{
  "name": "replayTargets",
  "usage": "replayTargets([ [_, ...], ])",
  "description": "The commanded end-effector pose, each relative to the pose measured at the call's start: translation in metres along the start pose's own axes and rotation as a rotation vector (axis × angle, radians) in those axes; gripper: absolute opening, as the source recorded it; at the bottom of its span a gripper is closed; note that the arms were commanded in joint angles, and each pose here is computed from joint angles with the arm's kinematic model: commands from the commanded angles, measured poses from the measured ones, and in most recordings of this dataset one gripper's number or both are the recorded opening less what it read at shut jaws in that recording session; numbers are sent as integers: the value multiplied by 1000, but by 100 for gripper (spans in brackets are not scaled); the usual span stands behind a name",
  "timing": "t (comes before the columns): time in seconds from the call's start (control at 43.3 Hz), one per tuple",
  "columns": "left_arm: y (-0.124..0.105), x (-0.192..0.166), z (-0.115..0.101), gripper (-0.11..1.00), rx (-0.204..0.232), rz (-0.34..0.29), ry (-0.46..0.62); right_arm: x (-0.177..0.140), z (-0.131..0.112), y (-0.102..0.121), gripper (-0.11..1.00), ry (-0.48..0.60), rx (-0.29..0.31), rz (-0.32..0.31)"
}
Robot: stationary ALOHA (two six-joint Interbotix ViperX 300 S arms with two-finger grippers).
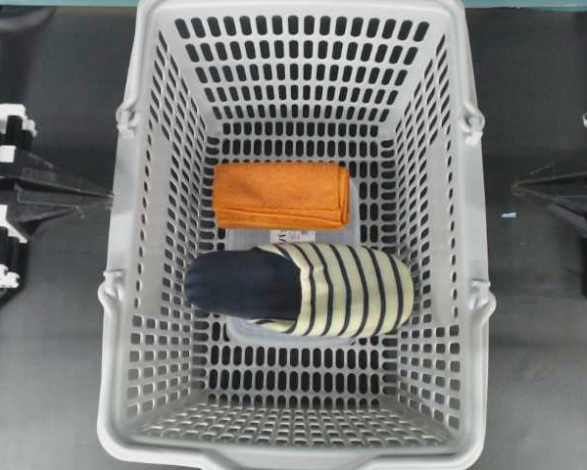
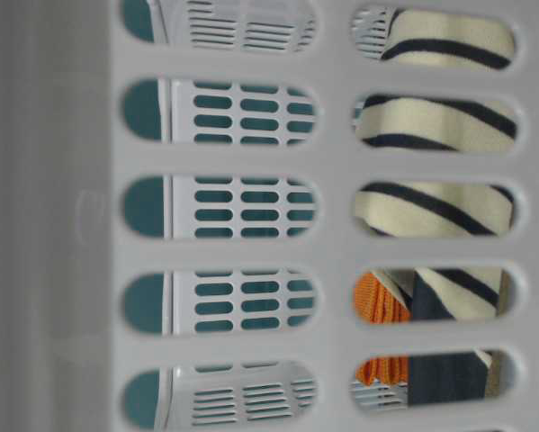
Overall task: Pick up the slipper from the shopping basket with the left arm.
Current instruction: 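Lower the left gripper into the basket toward the striped slipper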
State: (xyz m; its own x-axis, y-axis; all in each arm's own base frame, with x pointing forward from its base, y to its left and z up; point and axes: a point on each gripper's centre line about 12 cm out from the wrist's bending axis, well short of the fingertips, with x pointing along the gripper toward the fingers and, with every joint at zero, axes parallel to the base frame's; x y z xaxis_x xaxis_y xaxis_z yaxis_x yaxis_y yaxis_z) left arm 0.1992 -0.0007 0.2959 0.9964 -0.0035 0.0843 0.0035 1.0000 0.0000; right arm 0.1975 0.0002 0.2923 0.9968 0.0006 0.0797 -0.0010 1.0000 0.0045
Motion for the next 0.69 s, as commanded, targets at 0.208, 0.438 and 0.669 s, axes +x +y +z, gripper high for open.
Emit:
replayTargets([
  [0.208, -2, 28, 53, 0, 20, -9, 211, 2, 1, 3, 0, 13, 53, 13],
  [0.438, -10, 66, 80, 0, 28, -32, 397, 2, 0, 3, 0, 23, 60, 11],
  [0.669, -14, 119, 75, 0, 33, -33, 649, 2, -2, 3, 0, 45, 63, 12],
])
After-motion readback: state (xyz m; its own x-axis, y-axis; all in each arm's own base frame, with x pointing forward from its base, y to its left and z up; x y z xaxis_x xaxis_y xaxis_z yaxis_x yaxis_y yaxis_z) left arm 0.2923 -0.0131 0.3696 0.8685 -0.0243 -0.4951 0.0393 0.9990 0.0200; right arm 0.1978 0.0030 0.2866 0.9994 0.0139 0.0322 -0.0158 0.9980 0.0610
